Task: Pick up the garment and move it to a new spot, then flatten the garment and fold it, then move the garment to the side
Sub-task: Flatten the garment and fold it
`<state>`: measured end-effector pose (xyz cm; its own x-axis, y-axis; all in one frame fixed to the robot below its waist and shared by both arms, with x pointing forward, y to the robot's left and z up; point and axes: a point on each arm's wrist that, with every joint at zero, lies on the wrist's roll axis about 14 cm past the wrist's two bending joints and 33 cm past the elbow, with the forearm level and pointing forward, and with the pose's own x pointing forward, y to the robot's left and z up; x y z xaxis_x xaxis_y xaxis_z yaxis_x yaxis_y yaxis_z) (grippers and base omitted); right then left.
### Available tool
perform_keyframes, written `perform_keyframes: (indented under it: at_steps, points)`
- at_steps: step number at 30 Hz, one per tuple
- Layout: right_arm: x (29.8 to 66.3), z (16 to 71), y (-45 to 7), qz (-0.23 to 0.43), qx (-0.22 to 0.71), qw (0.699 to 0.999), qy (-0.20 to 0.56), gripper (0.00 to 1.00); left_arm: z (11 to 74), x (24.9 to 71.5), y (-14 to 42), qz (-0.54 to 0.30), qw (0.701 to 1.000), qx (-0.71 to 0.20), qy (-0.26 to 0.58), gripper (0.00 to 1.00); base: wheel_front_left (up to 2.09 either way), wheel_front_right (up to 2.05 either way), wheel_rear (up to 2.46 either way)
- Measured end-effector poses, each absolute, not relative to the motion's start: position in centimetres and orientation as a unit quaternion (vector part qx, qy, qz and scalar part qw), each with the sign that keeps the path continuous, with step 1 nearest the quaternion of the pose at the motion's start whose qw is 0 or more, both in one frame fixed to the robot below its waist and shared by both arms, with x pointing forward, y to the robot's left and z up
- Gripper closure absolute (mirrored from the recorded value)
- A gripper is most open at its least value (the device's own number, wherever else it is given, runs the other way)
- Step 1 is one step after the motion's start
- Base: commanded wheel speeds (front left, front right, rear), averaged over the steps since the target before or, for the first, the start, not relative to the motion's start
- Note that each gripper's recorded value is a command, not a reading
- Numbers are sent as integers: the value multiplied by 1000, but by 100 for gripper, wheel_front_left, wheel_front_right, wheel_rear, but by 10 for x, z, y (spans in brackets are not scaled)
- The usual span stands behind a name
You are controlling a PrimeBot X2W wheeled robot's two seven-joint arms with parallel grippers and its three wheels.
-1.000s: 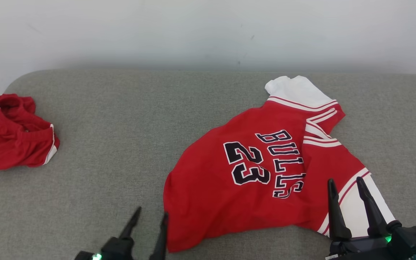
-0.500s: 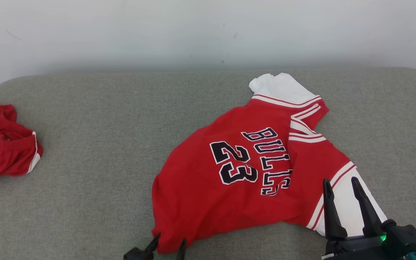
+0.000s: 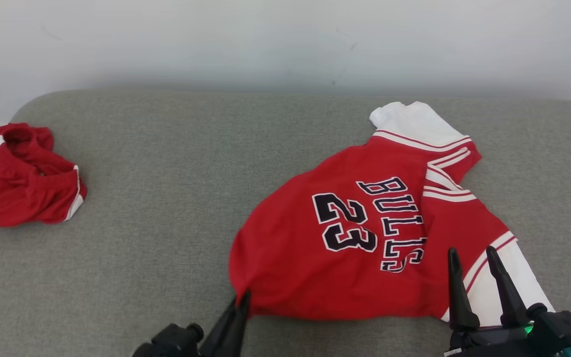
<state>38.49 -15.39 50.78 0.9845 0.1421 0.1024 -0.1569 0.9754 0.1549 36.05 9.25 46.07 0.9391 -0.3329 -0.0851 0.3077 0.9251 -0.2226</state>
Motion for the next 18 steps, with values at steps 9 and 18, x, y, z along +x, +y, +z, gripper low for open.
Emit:
perform_keyframes:
  at_steps: [9,18]
  points:
    - [400,500,-140,92,89,991,-36,0,478,330,93,-182,971,-128,83,100,0,0,0]
    - [406,494,-154,75,83,993,-29,0,483,390,110,-183,980,-57,53,100,0,0,0]
